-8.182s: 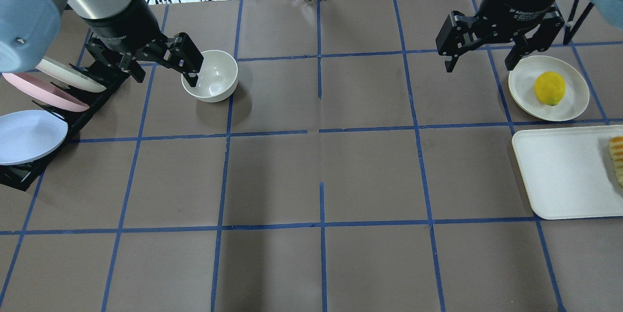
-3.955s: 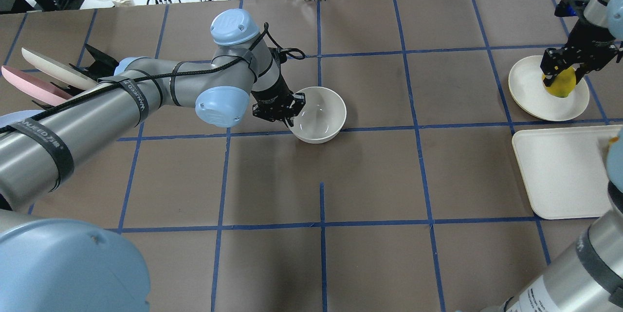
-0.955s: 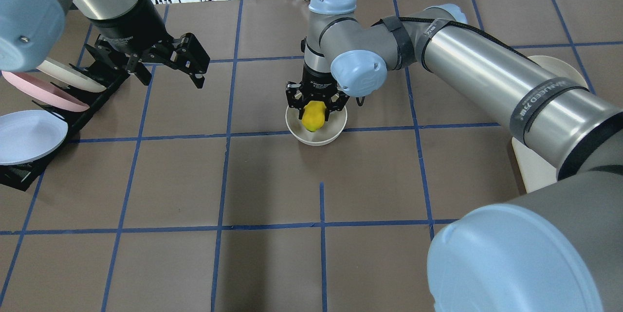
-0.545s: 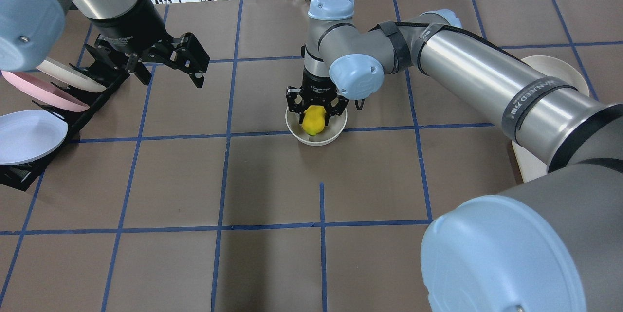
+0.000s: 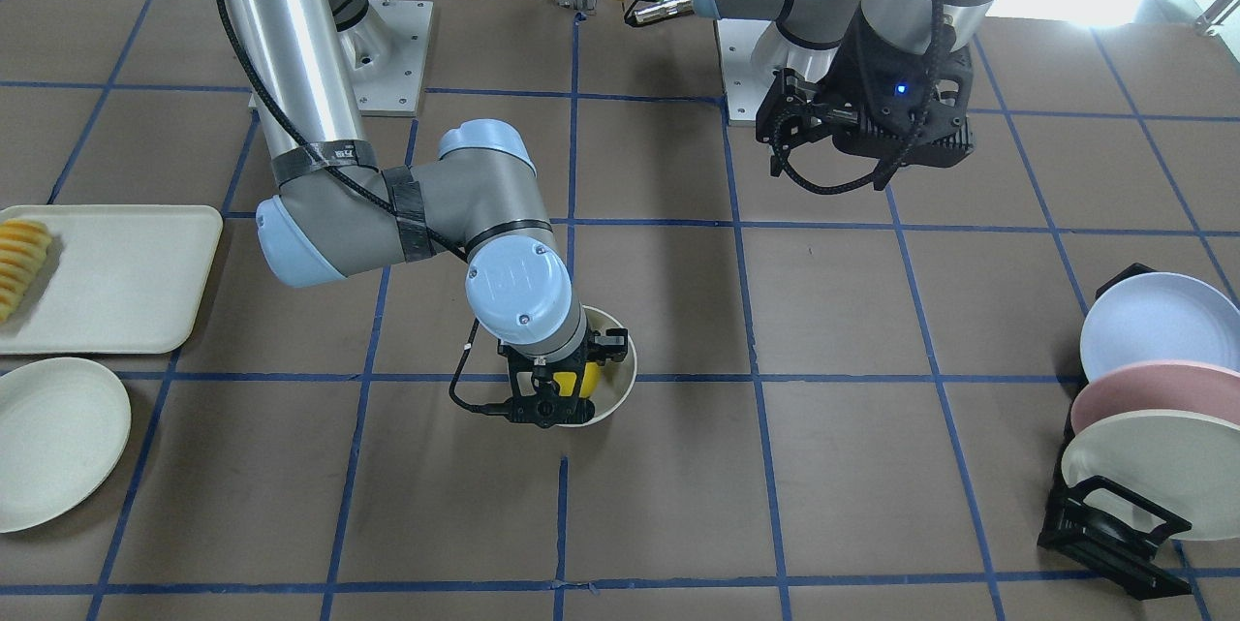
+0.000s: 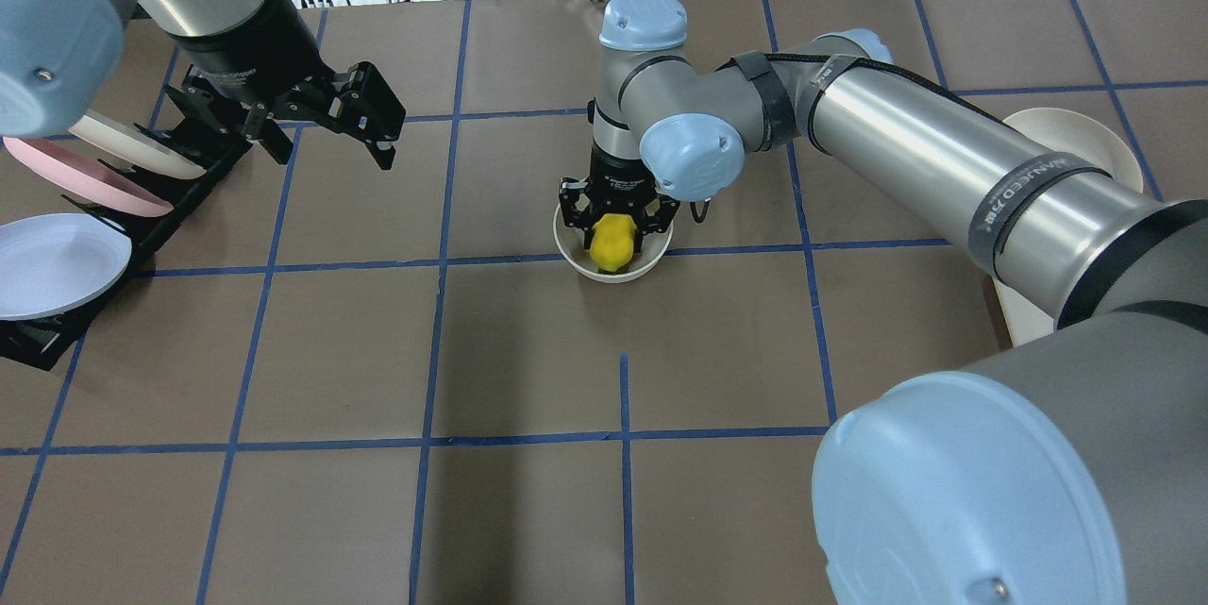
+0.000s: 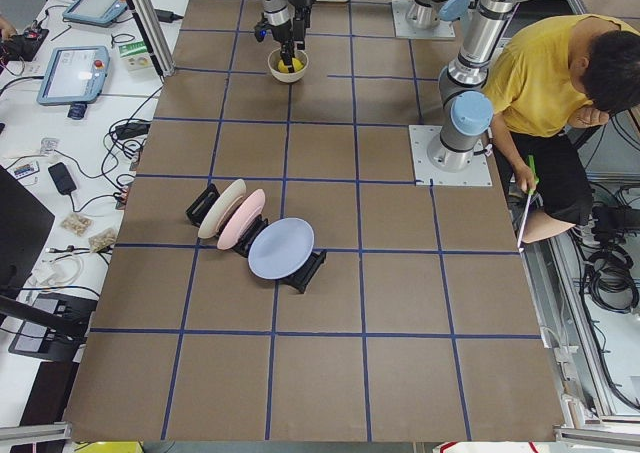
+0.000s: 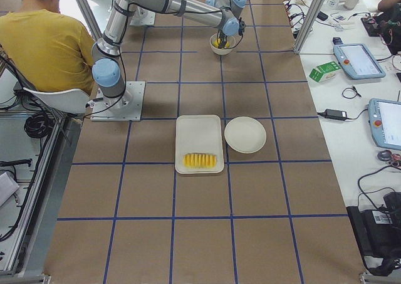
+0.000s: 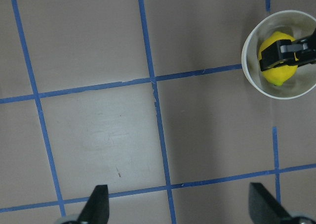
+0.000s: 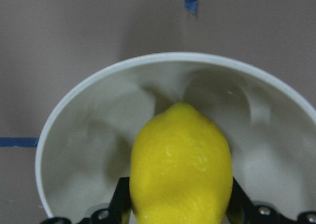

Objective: Place bowl and put lemon in it

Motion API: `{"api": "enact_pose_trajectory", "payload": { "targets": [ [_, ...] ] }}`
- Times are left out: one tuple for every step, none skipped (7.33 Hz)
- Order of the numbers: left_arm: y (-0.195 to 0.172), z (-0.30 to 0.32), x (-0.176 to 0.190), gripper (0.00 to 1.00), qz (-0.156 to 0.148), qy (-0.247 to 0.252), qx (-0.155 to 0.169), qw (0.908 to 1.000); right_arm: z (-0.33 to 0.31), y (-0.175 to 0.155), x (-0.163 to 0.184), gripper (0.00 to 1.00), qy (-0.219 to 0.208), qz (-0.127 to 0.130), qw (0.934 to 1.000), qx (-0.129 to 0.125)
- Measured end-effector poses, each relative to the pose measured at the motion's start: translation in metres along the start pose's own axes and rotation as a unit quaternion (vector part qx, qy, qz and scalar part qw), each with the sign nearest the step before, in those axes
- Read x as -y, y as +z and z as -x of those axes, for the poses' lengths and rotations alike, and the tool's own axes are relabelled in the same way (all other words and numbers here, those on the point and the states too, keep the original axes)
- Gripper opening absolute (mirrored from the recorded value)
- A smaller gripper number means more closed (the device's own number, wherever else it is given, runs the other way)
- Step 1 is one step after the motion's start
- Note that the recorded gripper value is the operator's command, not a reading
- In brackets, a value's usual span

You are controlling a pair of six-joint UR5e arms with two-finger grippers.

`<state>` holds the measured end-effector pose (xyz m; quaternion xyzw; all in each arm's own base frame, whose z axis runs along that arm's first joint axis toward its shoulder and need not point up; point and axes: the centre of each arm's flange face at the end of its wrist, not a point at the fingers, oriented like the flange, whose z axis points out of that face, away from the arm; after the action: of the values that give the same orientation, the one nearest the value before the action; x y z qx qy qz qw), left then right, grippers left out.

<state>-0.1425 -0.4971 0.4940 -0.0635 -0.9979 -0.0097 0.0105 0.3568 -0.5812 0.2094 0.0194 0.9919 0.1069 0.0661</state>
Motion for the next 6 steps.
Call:
{"api": "enact_pose_trajectory", "payload": {
  "targets": [
    [0.000,0.000,0.000,1.00,0.000,0.000,0.000,1.0000,0.000,-0.002,0.000,1.00,0.000,-0.002,1.0000,-0.002],
    [0.000,0.000,0.000,1.00,0.000,0.000,0.000,1.0000,-0.001,-0.010,0.000,1.00,0.001,-0.008,1.0000,-0.002],
    [0.000,0.000,0.000,1.00,0.000,0.000,0.000,1.0000,-0.002,-0.028,-0.002,1.00,0.002,-0.019,0.9998,0.002],
    [0.000,0.000,0.000,1.00,0.000,0.000,0.000,1.0000,-0.008,-0.058,-0.008,1.00,0.002,-0.036,0.9993,0.006],
    [0.000,0.000,0.000,1.00,0.000,0.000,0.000,1.0000,-0.023,-0.095,-0.015,1.00,0.007,-0.055,0.9985,0.004],
    [0.000,0.001,0.000,1.00,0.000,0.000,0.000,1.0000,-0.048,-0.137,-0.026,1.00,0.020,-0.074,0.9971,-0.004]
  ]
}}
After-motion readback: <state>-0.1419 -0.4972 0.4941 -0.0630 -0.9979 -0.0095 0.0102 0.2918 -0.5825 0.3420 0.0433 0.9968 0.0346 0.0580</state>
